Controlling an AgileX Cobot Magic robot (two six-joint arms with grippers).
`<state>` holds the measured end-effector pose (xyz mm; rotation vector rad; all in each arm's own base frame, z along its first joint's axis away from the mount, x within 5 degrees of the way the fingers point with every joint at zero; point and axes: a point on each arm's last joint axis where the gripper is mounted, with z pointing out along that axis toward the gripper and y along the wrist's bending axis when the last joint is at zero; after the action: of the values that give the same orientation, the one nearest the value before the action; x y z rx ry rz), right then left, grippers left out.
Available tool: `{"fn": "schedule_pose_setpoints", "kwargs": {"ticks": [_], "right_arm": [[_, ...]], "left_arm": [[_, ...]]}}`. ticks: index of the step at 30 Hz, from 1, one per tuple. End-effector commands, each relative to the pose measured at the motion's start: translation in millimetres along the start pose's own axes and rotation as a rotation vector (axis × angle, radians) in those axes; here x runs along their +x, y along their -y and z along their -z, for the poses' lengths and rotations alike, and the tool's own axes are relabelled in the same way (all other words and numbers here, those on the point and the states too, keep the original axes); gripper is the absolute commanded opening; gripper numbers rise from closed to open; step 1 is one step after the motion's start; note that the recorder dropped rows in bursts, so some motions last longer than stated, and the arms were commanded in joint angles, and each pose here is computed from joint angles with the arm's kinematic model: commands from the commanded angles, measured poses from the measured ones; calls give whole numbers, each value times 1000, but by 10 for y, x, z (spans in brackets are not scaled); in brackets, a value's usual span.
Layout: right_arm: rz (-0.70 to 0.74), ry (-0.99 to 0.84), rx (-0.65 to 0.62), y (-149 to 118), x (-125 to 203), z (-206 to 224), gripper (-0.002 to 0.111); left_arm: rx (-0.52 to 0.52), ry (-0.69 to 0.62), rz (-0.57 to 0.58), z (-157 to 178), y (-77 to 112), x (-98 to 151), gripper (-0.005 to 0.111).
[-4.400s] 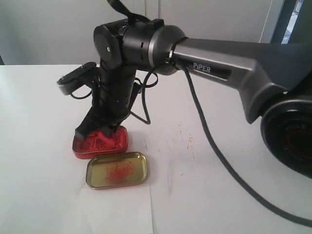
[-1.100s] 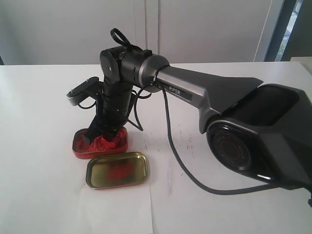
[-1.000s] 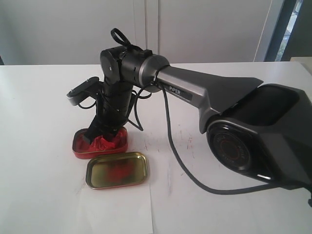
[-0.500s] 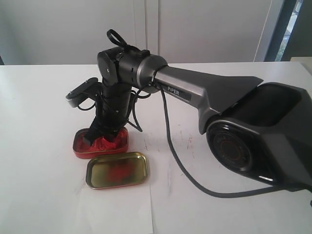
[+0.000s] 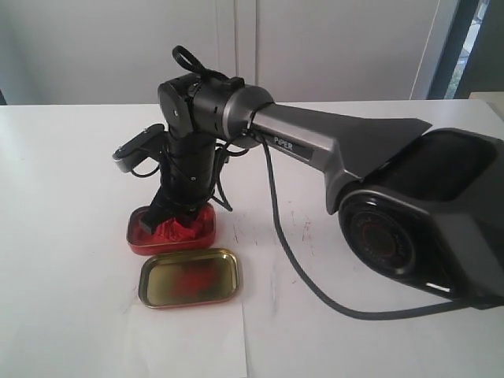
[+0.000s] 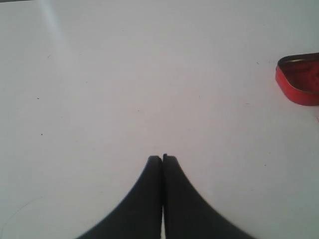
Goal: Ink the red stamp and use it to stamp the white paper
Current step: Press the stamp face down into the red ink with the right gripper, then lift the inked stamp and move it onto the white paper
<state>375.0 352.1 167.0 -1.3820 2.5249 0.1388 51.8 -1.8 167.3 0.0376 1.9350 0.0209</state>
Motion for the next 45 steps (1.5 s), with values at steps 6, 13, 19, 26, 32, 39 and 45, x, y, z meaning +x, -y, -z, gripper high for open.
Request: {"fn": "schedule_pose_setpoints", "kwargs": {"ticks": [6, 13, 19, 26, 32, 39, 45], "right_arm": [[-35, 82, 32, 32, -71, 264, 0], [-38, 87, 33, 32, -74, 312, 0], [-38, 87, 33, 32, -74, 312, 0], [-46, 74, 29, 29, -62, 311, 0], [-46, 59, 26, 22, -45, 388, 0], [-57, -4, -22, -28, 18, 495, 0], [-16, 2, -36, -281, -27, 545, 0]], "left_arm": [[-1, 5, 13, -2, 1, 8, 0], [-1, 5, 13, -2, 1, 8, 0], [-1, 5, 13, -2, 1, 8, 0], [-1, 5, 13, -2, 1, 8, 0], [-1, 5, 13, -2, 1, 8, 0], [-1, 5, 13, -2, 1, 8, 0], [-1, 5, 13, -2, 1, 8, 0]]}}
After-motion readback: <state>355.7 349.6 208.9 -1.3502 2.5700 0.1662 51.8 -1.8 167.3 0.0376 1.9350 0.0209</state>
